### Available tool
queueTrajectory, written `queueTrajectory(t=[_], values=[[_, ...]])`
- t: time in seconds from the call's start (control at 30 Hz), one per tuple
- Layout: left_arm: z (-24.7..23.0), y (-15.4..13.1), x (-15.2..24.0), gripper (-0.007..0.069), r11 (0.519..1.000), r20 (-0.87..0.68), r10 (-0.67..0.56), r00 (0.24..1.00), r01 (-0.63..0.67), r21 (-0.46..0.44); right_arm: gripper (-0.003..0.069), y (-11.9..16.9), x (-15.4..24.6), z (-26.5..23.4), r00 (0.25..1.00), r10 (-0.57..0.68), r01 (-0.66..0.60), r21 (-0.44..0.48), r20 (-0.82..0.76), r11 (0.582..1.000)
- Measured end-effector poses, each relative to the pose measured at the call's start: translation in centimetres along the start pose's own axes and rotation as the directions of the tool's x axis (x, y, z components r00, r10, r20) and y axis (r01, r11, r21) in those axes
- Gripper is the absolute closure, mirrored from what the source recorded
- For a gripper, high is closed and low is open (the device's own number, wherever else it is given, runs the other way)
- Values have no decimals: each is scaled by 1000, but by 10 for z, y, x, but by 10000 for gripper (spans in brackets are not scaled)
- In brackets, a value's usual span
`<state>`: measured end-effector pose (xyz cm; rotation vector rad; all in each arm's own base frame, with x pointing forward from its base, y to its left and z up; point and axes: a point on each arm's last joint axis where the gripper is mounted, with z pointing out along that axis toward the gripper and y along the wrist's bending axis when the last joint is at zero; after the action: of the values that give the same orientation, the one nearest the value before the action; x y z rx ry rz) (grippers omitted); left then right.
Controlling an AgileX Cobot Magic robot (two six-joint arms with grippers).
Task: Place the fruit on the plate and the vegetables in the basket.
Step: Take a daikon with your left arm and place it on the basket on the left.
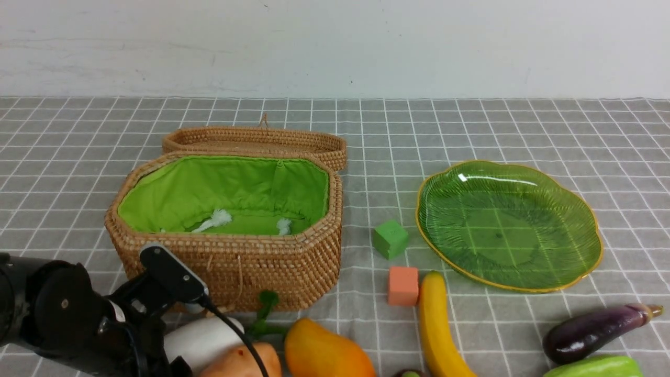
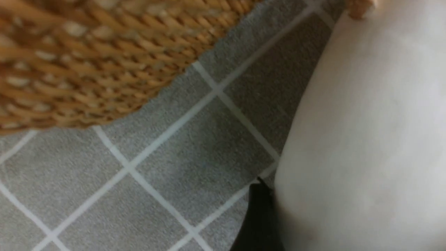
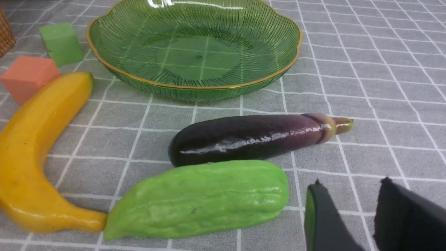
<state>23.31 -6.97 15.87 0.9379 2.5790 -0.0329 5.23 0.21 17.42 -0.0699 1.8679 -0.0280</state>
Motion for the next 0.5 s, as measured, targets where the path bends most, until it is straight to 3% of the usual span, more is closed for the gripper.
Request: queueTrajectory(t=[0.27,0.5], values=[[-16,-1,-7,92,995,-132,14,991,-1,97,417,0,0,0,1000,0,0,0,0,1000],[-51,-2,-14,92,993,-128,29,991,-14,118,417,0,0,0,1000,0,0,0,0,1000]])
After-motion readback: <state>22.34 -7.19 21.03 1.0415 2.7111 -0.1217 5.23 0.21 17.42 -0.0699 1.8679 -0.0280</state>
